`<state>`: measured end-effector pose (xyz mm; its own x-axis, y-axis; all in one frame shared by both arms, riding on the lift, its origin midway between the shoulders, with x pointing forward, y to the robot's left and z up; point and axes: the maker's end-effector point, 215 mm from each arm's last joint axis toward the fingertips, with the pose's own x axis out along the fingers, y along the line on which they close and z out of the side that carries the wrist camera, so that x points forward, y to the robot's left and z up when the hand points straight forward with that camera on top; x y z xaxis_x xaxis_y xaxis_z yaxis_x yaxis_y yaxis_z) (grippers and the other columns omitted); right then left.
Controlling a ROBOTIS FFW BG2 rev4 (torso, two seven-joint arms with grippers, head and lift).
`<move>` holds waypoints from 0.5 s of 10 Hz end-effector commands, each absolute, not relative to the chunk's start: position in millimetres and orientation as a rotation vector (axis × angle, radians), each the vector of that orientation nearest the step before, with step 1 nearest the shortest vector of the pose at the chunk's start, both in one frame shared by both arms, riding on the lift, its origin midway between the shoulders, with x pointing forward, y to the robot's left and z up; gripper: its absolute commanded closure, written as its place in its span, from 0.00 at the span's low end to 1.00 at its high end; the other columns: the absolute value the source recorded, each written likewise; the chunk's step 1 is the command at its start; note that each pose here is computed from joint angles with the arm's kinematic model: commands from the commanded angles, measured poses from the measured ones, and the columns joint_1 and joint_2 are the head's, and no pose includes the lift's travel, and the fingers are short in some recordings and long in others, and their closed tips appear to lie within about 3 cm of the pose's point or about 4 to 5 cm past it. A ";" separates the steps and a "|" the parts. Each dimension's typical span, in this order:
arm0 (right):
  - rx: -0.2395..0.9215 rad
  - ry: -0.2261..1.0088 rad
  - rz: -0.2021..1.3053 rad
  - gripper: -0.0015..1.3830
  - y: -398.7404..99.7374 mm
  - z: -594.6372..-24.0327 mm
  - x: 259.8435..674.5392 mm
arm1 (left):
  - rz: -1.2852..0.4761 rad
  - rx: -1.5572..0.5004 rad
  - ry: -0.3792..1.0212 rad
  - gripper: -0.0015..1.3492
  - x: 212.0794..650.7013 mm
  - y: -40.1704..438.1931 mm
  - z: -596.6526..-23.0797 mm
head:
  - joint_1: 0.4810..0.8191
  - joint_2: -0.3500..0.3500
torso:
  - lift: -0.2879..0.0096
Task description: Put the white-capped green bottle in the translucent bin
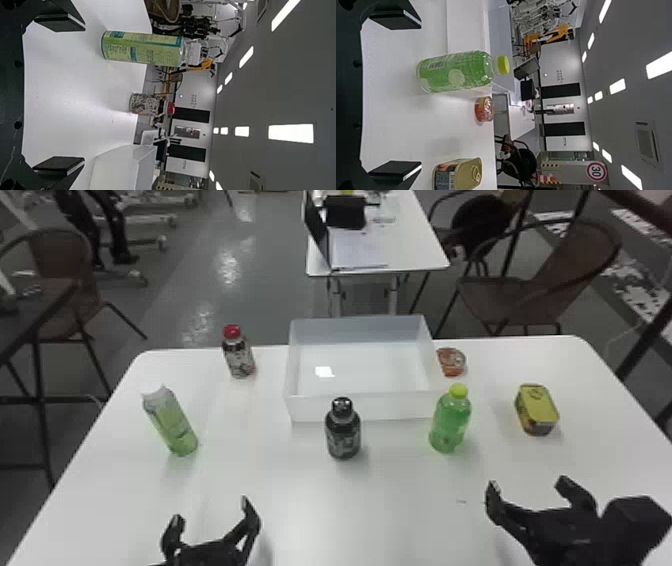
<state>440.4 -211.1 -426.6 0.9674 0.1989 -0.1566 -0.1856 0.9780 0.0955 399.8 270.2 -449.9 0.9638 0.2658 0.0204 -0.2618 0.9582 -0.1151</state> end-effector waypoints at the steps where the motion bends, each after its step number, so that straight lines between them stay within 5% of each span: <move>1: 0.079 0.166 0.195 0.04 -211.3 -426.6 440.4 | 0.267 -0.105 -0.040 0.09 403.0 270.5 -448.8 | 0.63 0.61 | 0.66; 5: 0.080 0.171 0.195 0.04 -210.8 -427.6 440.3 | 0.281 -0.103 -0.045 0.09 407.1 271.8 -447.0 | 0.63 0.62 | 0.66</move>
<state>440.1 -210.9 -428.1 0.9665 0.1993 -0.1619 -0.1857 0.9779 0.0957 406.4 272.7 -447.3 0.9602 0.2776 0.0300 -0.2731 0.9562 -0.1055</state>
